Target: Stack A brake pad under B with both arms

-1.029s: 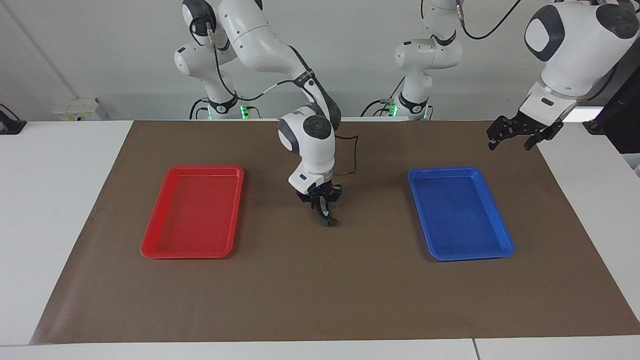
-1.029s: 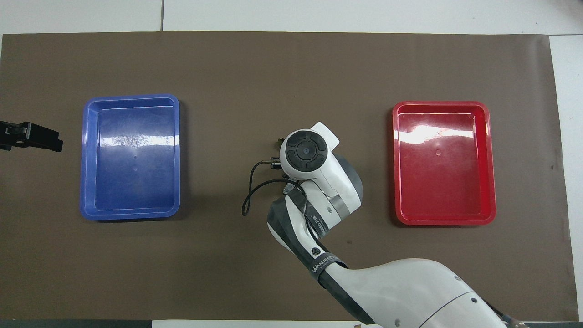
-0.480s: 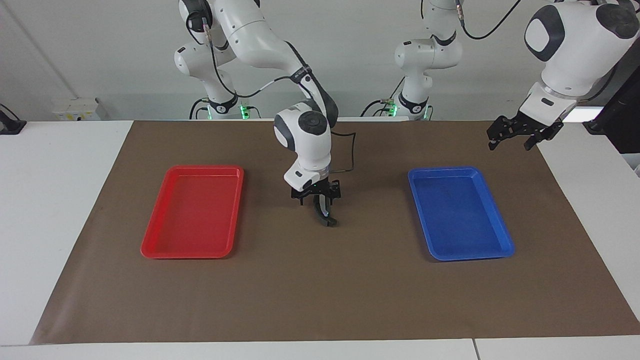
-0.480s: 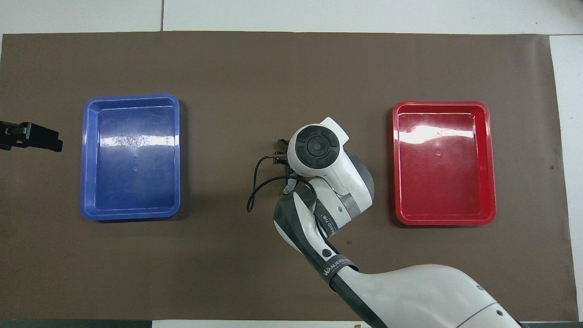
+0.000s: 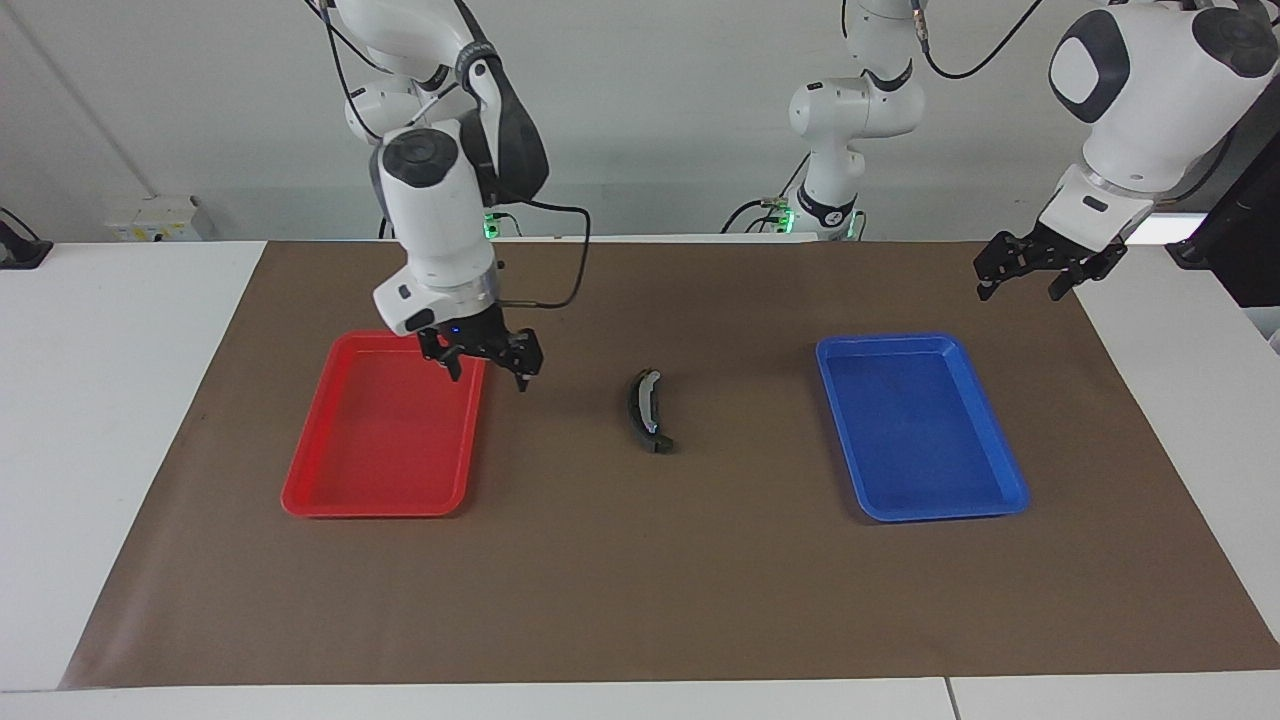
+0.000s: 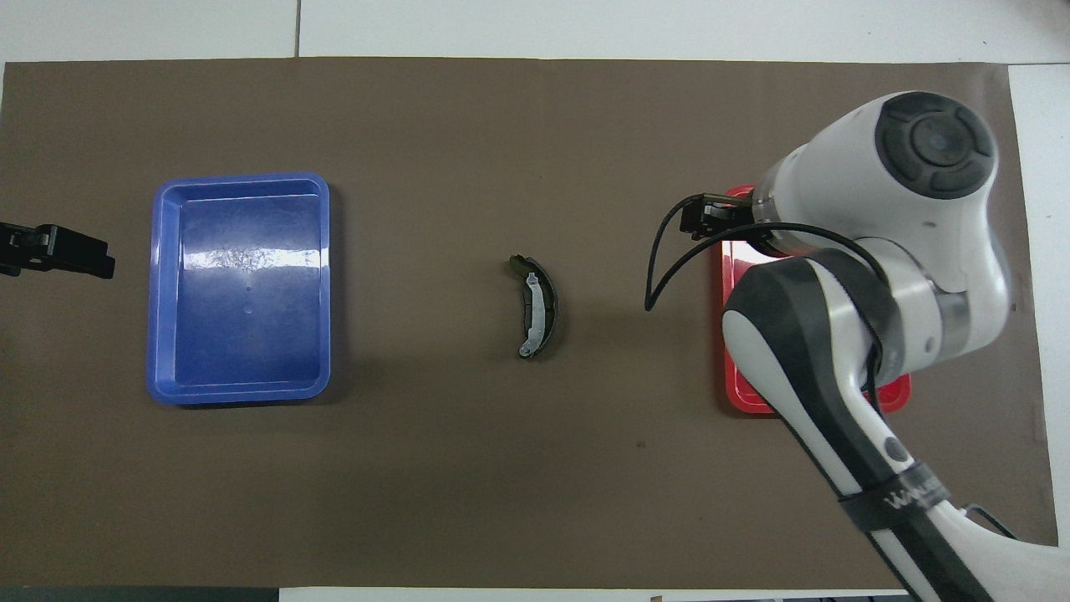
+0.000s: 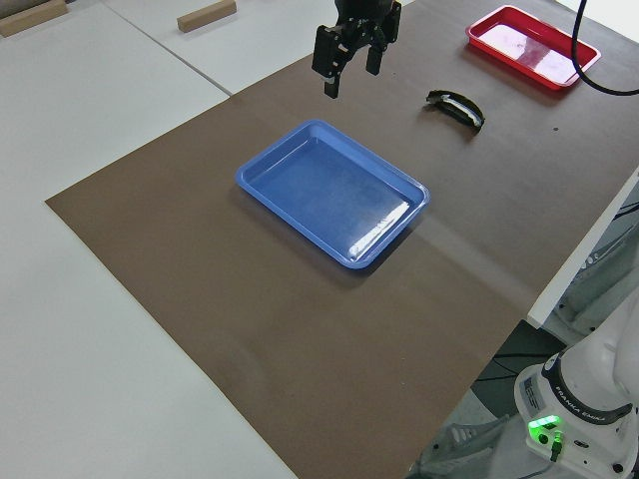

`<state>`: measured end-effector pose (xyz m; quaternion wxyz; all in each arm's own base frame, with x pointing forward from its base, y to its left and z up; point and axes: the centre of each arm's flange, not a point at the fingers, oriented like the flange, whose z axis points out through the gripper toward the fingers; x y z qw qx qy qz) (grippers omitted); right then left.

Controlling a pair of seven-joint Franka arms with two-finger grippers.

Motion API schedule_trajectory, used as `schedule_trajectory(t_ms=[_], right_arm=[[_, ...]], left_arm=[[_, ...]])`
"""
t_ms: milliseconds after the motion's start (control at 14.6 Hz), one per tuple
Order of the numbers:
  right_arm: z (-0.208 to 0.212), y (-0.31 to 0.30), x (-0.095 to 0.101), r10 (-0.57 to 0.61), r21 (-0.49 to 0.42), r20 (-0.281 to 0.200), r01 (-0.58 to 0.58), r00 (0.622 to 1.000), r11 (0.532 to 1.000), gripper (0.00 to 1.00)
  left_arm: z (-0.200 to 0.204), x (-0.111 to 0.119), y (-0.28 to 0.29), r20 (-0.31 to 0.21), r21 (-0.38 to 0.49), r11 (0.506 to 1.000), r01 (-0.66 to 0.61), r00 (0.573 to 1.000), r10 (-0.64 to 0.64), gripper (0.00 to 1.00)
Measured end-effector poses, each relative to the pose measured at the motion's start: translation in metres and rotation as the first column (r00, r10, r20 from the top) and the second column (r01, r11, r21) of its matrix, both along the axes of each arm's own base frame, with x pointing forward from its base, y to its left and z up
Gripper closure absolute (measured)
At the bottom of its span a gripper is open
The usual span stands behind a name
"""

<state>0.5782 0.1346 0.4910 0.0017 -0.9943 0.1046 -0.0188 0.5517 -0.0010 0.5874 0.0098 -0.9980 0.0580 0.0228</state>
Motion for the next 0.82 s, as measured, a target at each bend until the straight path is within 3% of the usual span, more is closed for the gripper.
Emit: schedule_trajectory(t_ms=[206,480,824], right_arm=[[0.021,-0.073,-0.008,0.031,-0.006,-0.052,-0.031,0.998,0.999,0.00],[0.047,-0.151,-0.025,0.072,0.003,-0.067,-0.072,0.995,0.997,0.00],[0.115,-0.166,-0.049,0.085,0.011,-0.073,-0.084,0.994,0.996,0.00]], left_arm=[[0.000,0.000,0.000,0.000,0.000,1.000,0.000,1.000,0.000,0.00],[0.000,0.000,0.000,0.000,0.000,1.000,0.000,1.000,0.000,0.00],[0.000,0.000,0.000,0.000,0.000,1.000,0.000,1.000,0.000,0.00]])
